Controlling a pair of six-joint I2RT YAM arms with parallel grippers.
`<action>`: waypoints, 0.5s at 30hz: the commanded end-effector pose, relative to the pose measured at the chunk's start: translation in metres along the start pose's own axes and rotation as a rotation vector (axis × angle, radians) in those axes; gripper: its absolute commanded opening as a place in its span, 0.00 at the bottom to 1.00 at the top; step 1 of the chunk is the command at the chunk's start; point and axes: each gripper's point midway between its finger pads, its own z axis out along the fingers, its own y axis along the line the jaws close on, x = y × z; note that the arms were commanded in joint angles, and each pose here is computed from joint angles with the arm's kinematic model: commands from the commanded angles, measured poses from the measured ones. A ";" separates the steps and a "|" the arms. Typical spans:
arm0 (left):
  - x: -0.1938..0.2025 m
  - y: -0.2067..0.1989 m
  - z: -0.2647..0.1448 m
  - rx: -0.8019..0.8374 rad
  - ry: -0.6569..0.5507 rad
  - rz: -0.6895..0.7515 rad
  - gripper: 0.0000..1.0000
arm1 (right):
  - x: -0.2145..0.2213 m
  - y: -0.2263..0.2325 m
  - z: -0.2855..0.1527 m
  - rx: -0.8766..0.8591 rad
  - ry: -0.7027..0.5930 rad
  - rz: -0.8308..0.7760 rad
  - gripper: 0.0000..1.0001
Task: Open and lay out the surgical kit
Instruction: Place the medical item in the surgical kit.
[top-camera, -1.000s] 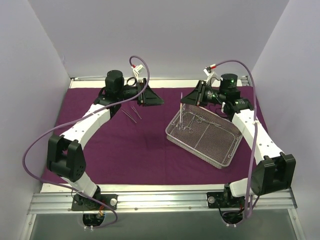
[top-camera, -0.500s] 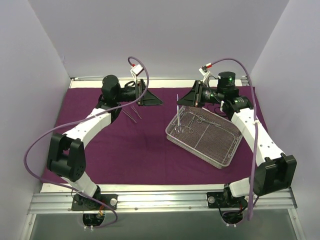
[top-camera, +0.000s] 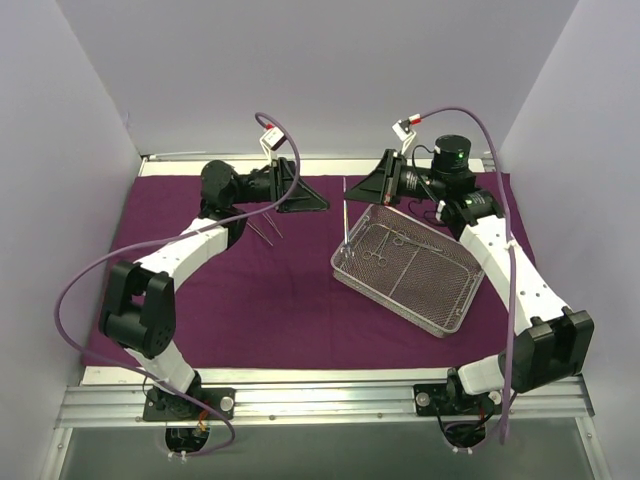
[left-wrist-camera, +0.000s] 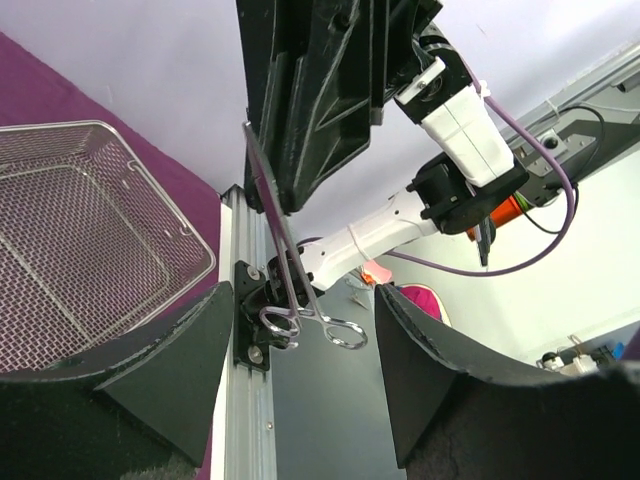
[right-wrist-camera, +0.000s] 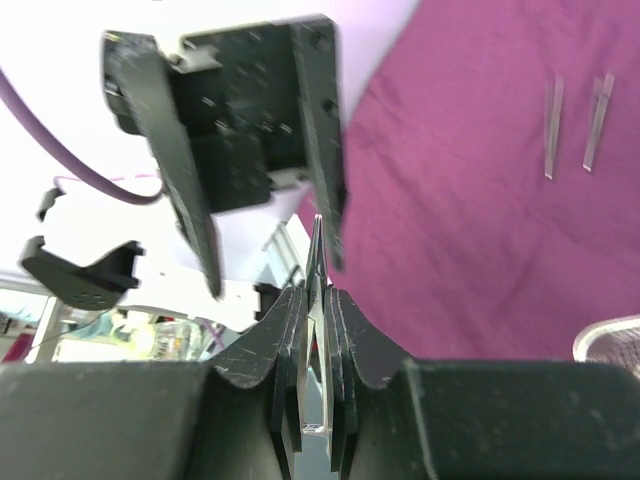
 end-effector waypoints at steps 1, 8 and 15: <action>0.003 -0.014 0.009 0.054 0.018 0.093 0.67 | -0.022 0.048 -0.002 -0.136 -0.038 -0.086 0.00; 0.009 -0.028 0.021 0.117 0.037 0.122 0.64 | -0.021 0.062 0.006 -0.168 -0.021 -0.100 0.00; 0.008 -0.036 0.021 0.151 0.033 0.123 0.64 | -0.019 0.068 0.008 -0.189 -0.019 -0.104 0.00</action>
